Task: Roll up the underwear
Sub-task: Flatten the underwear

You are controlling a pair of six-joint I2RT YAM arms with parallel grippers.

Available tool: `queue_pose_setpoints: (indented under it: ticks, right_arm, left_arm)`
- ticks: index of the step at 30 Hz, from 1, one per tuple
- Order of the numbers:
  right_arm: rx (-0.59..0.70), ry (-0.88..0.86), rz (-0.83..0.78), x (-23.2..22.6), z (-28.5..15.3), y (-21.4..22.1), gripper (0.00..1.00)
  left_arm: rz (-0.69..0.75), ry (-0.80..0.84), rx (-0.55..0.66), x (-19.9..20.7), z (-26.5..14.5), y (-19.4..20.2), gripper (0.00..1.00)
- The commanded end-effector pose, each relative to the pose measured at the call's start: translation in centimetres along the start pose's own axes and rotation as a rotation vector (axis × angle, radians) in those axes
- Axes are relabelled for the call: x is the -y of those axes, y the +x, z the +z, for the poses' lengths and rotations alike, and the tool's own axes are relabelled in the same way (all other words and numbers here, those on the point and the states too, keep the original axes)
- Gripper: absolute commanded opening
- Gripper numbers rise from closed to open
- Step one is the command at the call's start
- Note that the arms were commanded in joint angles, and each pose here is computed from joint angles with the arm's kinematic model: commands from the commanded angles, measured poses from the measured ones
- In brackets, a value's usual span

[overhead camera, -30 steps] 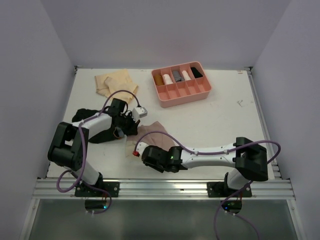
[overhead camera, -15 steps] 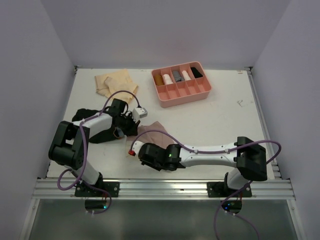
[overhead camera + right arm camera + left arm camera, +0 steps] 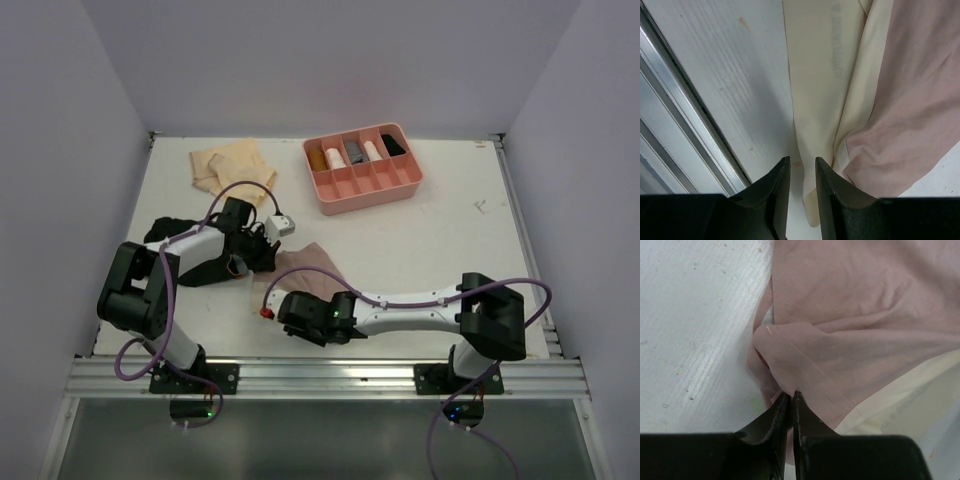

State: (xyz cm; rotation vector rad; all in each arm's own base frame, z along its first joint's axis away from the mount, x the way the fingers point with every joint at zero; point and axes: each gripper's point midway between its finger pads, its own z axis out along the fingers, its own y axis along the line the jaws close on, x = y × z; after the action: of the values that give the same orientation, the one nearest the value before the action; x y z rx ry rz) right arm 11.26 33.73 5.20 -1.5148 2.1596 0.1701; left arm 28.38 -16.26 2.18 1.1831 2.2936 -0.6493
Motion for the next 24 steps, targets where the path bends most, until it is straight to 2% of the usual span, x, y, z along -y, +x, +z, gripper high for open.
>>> queue_pose_setpoints:
  ticks: [1,12,19,24]
  right_arm:
    - [-0.026,-0.005,-0.008,-0.1,0.3,1.3,0.31]
    - [-0.058,0.024,0.005,0.3,0.8,3.4,0.30]
    - [0.010,0.049,0.020,1.0,-0.8,1.3,0.31]
    - [0.022,0.062,0.000,1.5,-1.6,0.4,0.36]
  left_arm:
    - [0.011,0.008,0.025,-0.3,0.0,-1.0,0.11]
    - [0.009,0.003,0.021,-0.5,0.1,-0.9,0.13]
    - [0.008,0.006,0.016,-0.5,0.2,-0.8,0.13]
    - [0.011,0.006,0.018,-0.5,0.2,-0.9,0.13]
